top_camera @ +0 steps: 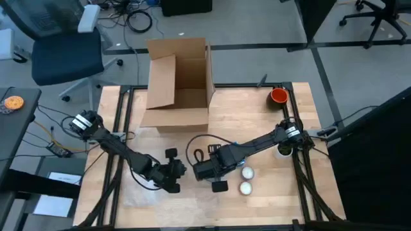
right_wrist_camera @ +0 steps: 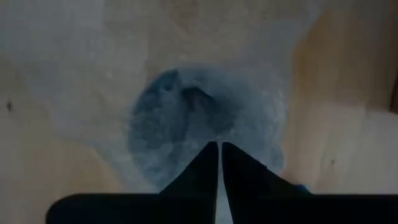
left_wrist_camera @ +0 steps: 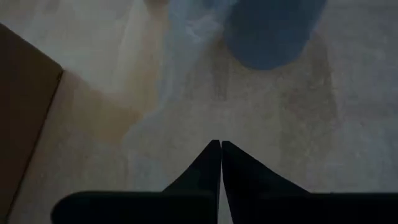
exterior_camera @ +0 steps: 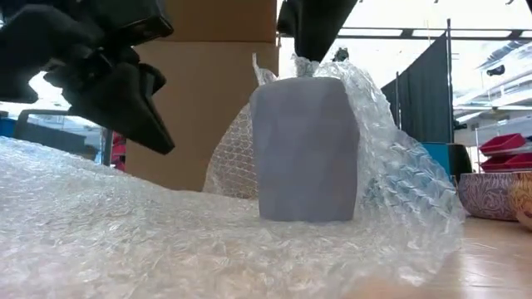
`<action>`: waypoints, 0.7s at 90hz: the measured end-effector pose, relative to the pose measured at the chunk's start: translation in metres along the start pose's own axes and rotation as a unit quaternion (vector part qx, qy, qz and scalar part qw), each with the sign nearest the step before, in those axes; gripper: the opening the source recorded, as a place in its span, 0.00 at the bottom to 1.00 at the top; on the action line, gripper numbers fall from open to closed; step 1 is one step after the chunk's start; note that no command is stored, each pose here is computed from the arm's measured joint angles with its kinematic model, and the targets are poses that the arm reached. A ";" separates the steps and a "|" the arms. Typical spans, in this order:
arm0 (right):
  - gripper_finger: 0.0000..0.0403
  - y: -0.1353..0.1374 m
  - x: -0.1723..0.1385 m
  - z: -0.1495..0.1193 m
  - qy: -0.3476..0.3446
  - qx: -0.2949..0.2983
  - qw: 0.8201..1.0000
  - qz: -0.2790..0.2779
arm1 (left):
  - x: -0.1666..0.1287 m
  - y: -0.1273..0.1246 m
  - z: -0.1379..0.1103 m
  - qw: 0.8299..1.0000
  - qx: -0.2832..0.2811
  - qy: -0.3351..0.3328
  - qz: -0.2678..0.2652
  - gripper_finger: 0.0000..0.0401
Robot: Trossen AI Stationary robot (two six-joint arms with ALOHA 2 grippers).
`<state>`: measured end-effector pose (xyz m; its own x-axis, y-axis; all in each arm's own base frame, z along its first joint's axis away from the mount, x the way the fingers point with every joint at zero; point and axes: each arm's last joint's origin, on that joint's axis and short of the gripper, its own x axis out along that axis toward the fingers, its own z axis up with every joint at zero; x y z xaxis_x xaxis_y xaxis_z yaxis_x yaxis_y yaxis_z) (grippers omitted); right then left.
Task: Wrap mug
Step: Wrap the blue mug with the bubble wrap
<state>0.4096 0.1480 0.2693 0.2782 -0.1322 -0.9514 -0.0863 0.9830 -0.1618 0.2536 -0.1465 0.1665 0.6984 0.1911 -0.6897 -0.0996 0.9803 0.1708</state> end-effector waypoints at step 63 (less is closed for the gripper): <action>0.00 0.017 0.029 -0.006 -0.014 -0.007 1.000 -0.008 | 0.000 0.000 0.000 1.000 -0.001 0.000 0.001 0.00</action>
<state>0.4099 0.1597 0.2377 0.3065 -0.1448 -0.9408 -0.0952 0.9787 -0.1817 0.2536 -0.1466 0.1662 0.6983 0.1921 -0.6896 -0.1015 0.9801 0.1704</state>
